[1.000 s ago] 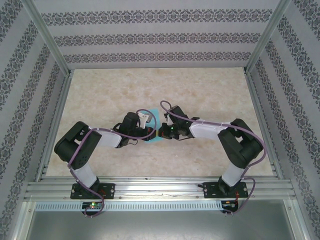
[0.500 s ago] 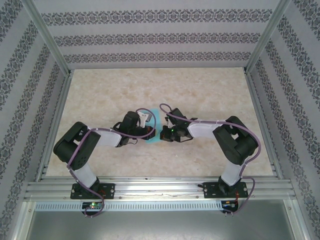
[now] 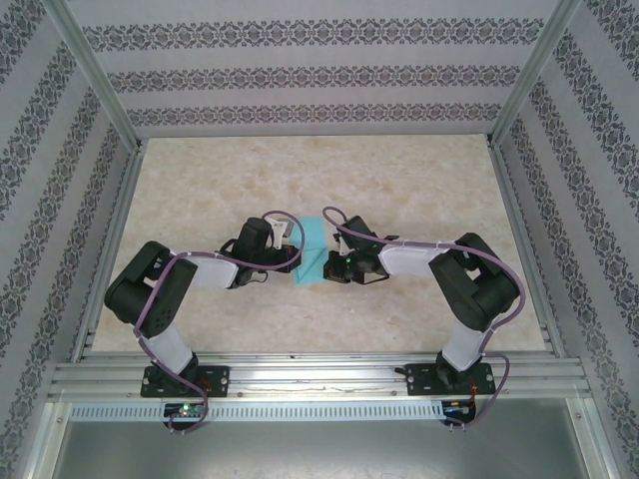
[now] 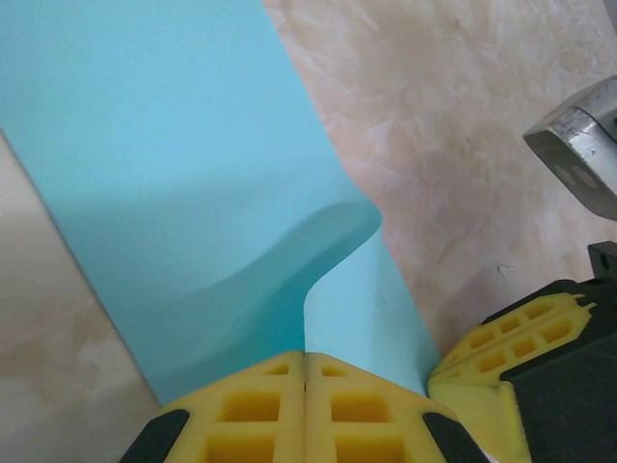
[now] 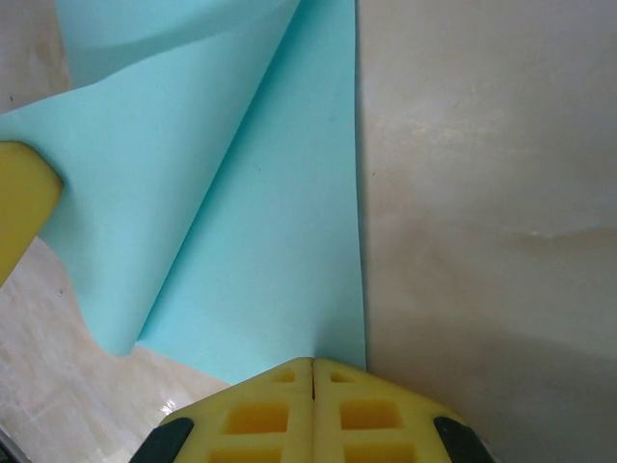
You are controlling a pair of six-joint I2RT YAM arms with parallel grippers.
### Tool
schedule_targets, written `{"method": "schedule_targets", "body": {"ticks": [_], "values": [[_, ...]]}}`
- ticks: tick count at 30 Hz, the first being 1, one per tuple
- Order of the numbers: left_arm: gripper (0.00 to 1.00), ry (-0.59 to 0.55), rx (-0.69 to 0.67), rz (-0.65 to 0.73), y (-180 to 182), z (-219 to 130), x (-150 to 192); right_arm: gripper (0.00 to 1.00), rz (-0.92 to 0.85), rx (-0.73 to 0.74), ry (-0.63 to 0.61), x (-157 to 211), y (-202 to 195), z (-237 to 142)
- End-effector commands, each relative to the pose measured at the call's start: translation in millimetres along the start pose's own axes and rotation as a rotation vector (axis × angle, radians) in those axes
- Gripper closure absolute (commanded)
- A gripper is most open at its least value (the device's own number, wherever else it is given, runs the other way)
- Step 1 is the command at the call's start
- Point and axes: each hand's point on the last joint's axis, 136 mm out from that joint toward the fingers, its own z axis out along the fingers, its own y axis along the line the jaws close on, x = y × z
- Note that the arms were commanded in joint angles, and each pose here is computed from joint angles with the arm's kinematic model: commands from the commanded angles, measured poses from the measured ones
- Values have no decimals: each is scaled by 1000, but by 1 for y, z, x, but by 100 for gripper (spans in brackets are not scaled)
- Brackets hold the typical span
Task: Fold a paper plane with a square sheet of paper (pick it up from the middle)
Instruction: Fold the triangle a second time at the center of the table.
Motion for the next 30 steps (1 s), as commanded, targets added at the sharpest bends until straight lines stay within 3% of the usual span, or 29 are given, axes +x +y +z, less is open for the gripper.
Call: {"method": "schedule_targets", "body": {"ticks": [1,8,17,30], "values": [[100,20,-32,34,11,2,4,100,-2,9,8,-2,3,-7],[100,26,-12,37,9,5,7,100,-53,-95,-8,-13,45,-12],[100,29,-1,51,7,7,4,100,-5,-14,37,-8,21,16],[100,15,-73,96,19,10,-13,100,8,5,46,-4,9,13]]}}
